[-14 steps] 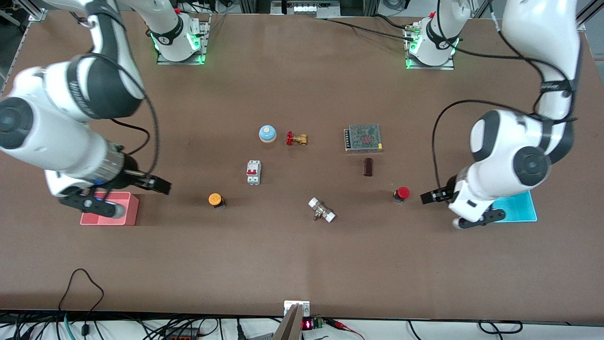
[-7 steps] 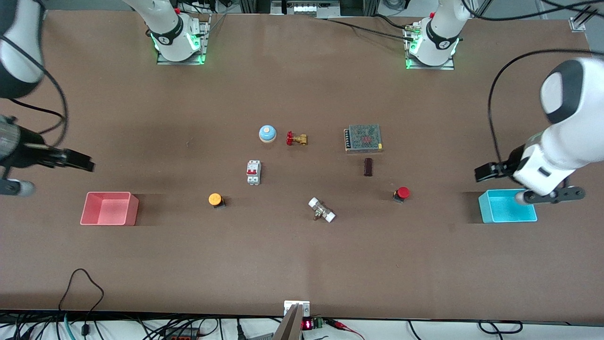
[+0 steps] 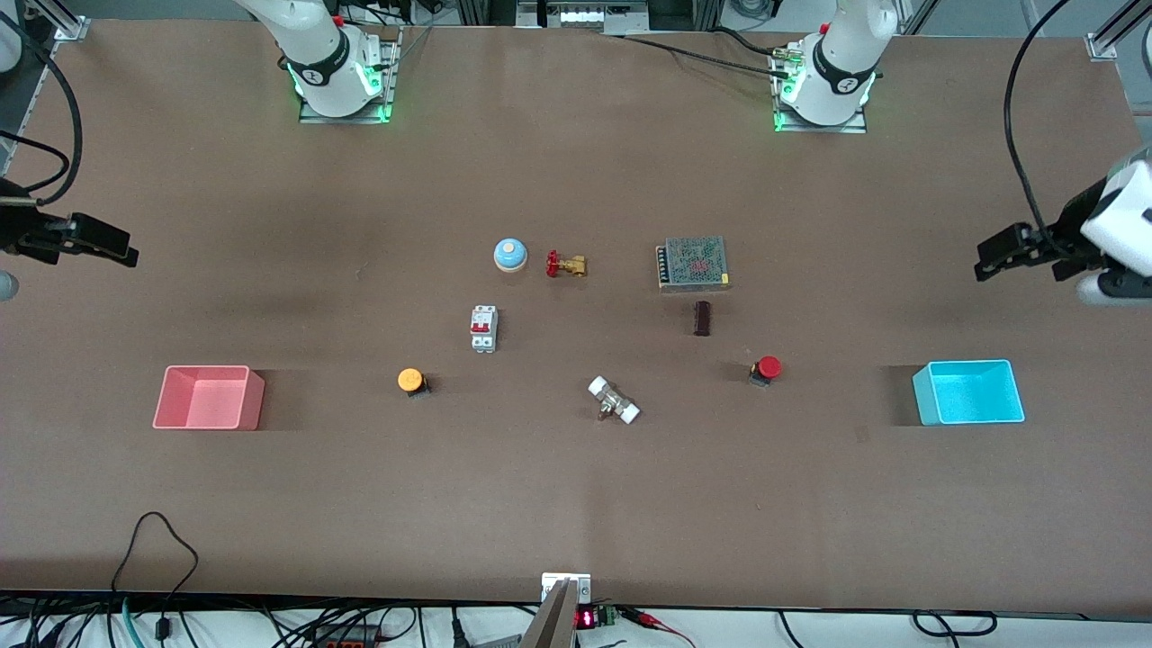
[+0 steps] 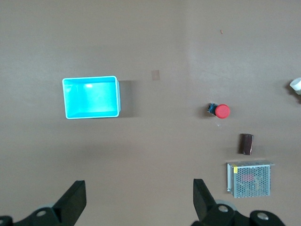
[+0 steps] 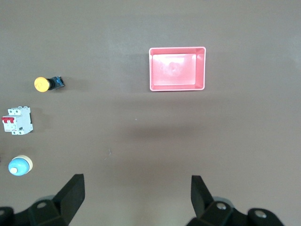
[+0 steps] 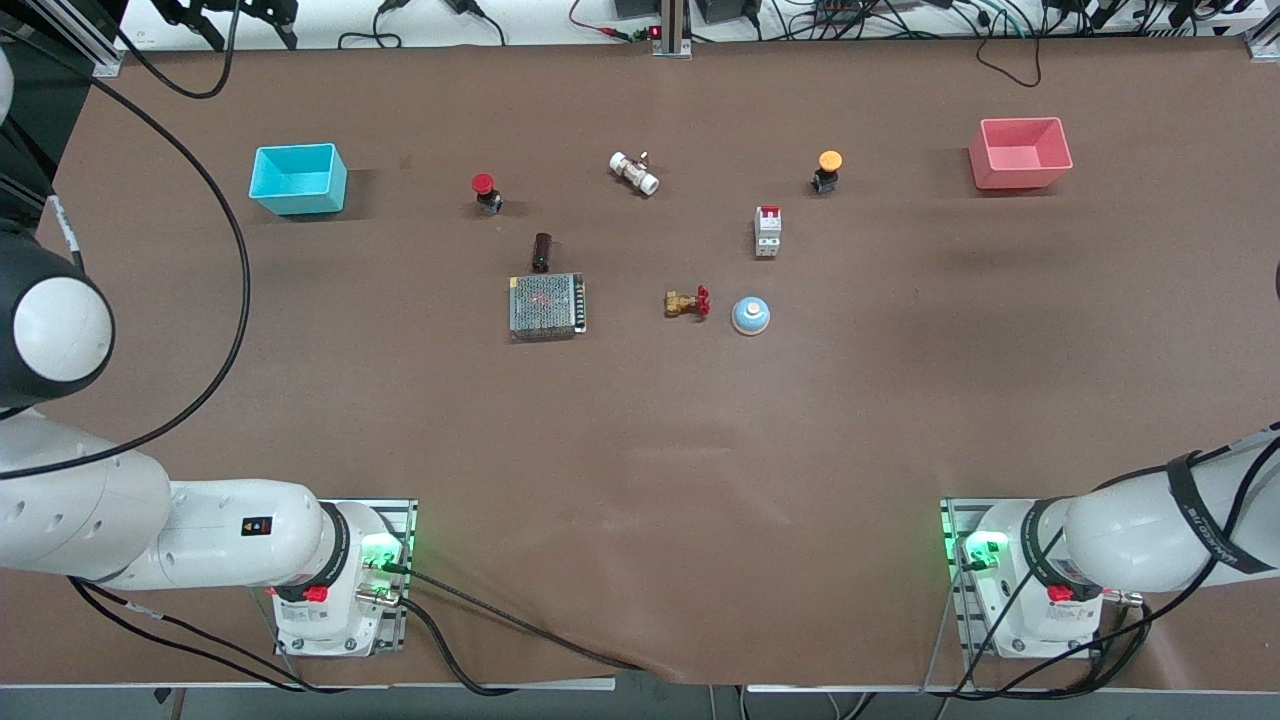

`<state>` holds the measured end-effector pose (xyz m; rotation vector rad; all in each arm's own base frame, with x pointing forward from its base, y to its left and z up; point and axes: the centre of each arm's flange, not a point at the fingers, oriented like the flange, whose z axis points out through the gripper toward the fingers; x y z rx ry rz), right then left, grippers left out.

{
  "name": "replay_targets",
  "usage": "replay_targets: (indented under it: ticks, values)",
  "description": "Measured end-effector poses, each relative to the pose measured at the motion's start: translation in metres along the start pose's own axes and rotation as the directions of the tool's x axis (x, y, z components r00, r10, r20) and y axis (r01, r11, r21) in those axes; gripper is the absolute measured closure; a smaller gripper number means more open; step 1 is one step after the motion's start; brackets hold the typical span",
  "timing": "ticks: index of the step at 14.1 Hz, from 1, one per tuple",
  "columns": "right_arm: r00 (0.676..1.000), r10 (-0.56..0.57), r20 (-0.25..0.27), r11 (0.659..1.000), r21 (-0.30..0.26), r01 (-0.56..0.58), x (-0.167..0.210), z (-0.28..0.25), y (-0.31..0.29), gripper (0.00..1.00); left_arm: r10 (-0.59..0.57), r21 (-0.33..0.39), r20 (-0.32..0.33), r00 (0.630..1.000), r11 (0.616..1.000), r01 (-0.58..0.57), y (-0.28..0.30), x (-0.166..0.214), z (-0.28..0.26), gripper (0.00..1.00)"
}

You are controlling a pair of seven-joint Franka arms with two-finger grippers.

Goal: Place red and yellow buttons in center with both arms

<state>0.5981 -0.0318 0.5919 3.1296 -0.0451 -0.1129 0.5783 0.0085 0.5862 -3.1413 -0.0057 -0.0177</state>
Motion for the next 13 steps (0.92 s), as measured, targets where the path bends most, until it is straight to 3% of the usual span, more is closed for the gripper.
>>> replay_targets:
  ticks: [5, 13]
  values:
    - [1.0, 0.001, 0.002, 1.0, 0.003, -0.001, -0.008, -0.002, 0.002, 0.0, 0.036, 0.039, -0.031, 0.999, 0.999, -0.035, 0.003, -0.034, -0.006, 0.0]
    - [1.0, 0.0, 0.005, 1.0, 0.018, 0.0, -0.032, -0.011, 0.006, 0.0, 0.013, 0.039, -0.064, 0.998, 0.999, -0.011, 0.001, -0.036, -0.013, 0.0]
